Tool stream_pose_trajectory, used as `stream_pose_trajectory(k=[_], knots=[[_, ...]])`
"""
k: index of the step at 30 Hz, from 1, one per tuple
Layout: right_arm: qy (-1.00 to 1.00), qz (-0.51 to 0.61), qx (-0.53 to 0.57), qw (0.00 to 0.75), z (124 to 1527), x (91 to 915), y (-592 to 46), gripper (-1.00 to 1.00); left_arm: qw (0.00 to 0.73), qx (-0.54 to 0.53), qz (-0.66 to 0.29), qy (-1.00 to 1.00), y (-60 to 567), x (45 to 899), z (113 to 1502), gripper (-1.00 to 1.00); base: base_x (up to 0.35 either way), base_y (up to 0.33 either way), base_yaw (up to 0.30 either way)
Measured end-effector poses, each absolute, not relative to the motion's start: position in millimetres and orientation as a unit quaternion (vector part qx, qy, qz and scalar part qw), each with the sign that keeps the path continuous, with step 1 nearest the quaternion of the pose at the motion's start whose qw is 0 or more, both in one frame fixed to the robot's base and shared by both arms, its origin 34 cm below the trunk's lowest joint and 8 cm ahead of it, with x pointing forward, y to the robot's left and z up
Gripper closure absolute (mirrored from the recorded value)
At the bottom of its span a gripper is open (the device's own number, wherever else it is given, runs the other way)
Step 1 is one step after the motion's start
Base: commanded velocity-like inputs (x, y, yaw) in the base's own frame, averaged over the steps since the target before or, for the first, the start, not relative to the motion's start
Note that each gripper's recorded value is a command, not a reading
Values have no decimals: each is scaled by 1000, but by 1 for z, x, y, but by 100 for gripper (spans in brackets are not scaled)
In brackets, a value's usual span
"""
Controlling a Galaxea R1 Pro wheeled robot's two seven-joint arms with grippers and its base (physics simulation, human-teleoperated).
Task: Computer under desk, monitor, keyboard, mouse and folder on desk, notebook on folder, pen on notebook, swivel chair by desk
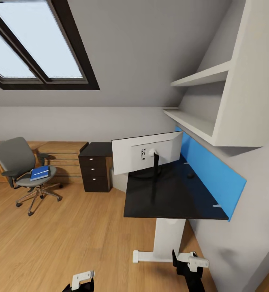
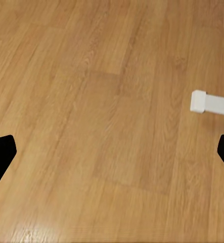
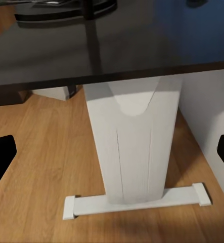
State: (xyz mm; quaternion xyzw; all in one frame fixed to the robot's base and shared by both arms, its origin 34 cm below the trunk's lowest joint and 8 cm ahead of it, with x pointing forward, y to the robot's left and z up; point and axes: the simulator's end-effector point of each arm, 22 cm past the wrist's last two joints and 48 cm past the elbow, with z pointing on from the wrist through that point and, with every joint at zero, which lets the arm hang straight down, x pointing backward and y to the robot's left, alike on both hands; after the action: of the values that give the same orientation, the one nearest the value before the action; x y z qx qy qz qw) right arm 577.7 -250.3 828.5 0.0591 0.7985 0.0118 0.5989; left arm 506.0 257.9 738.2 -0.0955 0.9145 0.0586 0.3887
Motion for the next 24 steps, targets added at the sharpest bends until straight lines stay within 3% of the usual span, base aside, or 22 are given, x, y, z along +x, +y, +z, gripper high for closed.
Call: stream_pose_trajectory(k=[8,10,17,18,19,24], knots=[[782,18,61,619,846,593,-248,-100,441,-102,55,890,263,550,777,-100,0,0,0],[749,27,70,658,882,621,-244,-100,460,-103,49,881,264,583,810,-100,0,0,0],[683,21,144,715,978,683,-258,-100,431,-94,36,897,261,627,883,-100,0,0,0],[721,-19,192,665,995,706,-288,-100,400,-87,23,912,249,641,910,-100,0,0,0],[739,-15,170,652,1048,755,-279,-100,448,-86,15,890,246,698,976,-100,0,0,0],[795,-31,147,588,1096,801,-283,-100,422,-80,-3,903,228,726,980,-100,0,0,0]])
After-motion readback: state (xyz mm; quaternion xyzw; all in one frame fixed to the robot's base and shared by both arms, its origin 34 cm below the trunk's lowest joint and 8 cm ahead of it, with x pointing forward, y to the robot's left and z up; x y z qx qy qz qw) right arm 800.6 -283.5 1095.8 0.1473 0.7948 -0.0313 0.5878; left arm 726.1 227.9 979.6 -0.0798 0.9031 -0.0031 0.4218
